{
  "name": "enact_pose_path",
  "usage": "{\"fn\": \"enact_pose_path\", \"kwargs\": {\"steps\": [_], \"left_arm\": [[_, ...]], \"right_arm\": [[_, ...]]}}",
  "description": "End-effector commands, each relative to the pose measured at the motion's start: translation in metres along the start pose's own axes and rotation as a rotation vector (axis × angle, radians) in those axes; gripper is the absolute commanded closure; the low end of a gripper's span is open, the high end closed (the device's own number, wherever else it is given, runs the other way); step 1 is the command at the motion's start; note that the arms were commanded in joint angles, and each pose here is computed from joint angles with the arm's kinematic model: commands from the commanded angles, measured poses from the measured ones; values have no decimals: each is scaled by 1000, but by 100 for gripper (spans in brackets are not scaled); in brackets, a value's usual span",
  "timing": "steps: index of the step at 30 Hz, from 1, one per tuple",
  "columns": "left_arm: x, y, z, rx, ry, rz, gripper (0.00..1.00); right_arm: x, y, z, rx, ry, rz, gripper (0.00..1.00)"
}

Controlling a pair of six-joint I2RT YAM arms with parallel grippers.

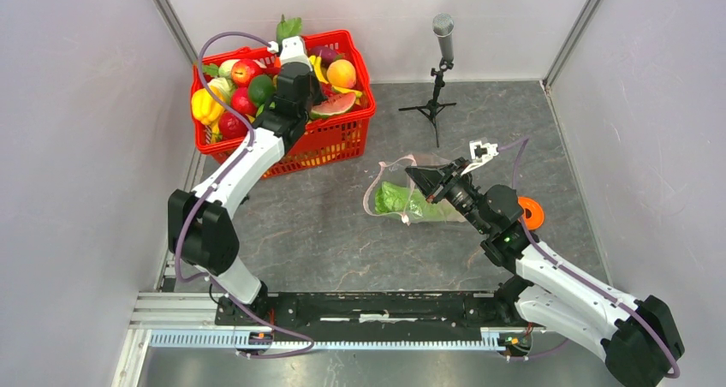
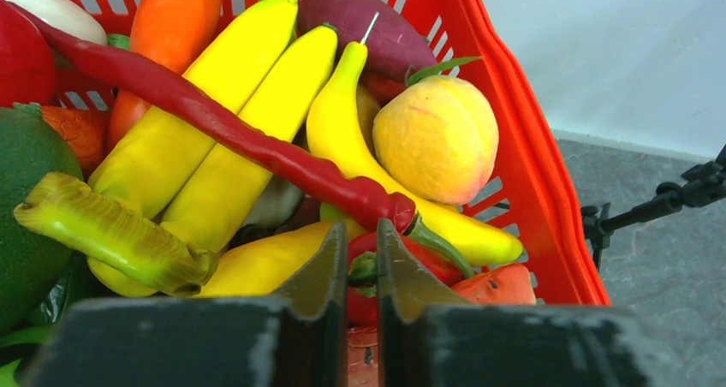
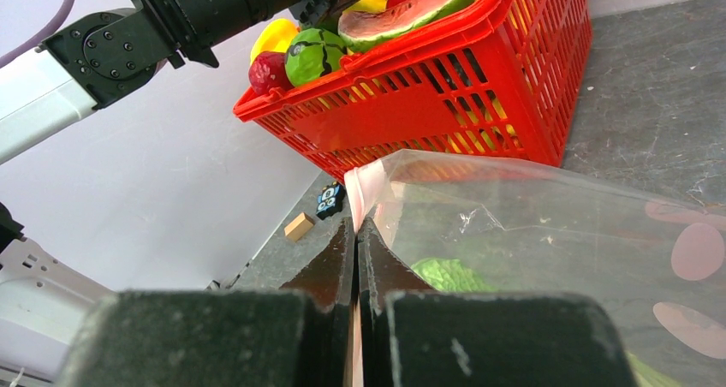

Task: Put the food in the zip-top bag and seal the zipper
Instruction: Pick up the fake vegetable from the bin.

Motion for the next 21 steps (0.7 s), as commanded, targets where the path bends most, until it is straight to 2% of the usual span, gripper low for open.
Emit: {"fn": "enact_pose_path", "kwargs": {"steps": [1,11,17,21], "left_arm": [[-22,3,0,2,7,-96,98],[-58,26,14,-18,-56,-312,98],[-70,44,9,52,-77,-314,98],[-69,49,14,27,-90,-306,98]], "right_arm": [[-10,2,10,-43,3,-47,100],[-10,2,11,-43,3,-48,100],[-10,1,11,-45,-2,-50,100],[-11,1,12,-48,-3,-51,100]]}}
Point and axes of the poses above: each gripper's point midway between its finger pads, its own y axis back along the fingers, its own z axis along the line the jaws close on, x = y × z, the point moved 4 cm from there along y, back along the fingers, and after that the axes turned 11 degrees about -y, right-handed, at the moved point
